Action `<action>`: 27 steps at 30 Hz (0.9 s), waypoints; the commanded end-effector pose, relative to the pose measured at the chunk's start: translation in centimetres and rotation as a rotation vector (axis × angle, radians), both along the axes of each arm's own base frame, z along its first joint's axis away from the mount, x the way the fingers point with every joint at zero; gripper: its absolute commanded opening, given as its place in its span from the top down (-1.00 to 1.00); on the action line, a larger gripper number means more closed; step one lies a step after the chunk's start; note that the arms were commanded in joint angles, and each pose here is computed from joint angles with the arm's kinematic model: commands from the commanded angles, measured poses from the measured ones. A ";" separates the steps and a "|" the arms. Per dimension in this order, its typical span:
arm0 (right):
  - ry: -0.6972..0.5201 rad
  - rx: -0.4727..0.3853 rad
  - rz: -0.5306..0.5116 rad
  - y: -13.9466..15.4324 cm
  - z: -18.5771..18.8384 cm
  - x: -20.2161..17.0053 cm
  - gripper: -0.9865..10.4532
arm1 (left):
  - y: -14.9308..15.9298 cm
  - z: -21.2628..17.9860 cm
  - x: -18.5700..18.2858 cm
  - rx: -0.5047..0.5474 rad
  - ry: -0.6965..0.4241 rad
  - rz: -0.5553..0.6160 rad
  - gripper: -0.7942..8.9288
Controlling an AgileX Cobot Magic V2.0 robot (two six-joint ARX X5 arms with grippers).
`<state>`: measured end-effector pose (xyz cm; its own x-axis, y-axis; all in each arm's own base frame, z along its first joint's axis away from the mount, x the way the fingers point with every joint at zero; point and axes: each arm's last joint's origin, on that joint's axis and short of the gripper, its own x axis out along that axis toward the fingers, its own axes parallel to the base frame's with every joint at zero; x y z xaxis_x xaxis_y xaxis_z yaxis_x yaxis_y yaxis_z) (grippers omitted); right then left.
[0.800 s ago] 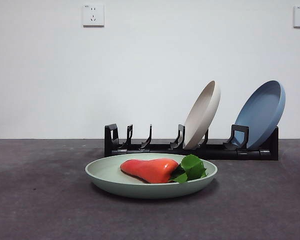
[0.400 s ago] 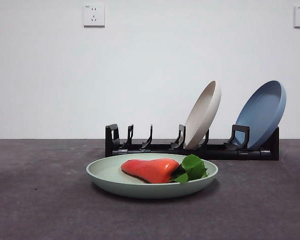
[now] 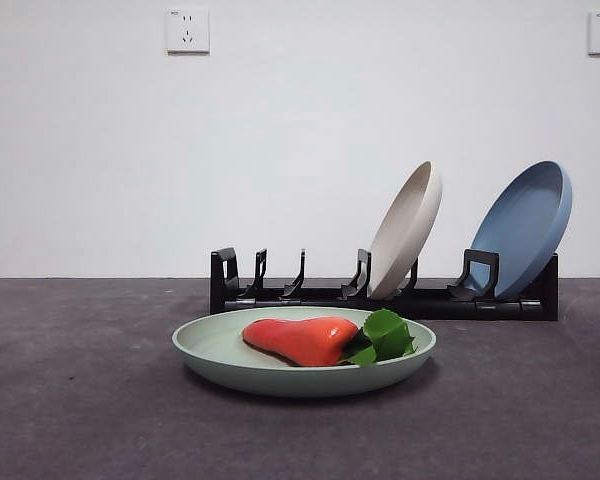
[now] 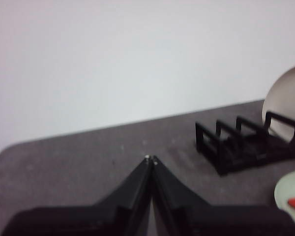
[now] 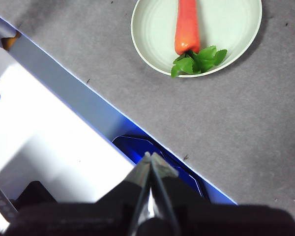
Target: Take the green plate from the plate rack,put the plate on the table,take the carrot from the table,put the carrot in the plate
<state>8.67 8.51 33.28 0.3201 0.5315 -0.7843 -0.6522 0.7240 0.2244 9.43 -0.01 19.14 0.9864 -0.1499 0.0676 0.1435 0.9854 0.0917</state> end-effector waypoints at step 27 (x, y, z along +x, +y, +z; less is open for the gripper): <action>0.002 0.001 -0.003 0.0 -0.1 0.0 0.83 | 0.3 -4.4 0.2 -0.044 0.244 0.087 0.84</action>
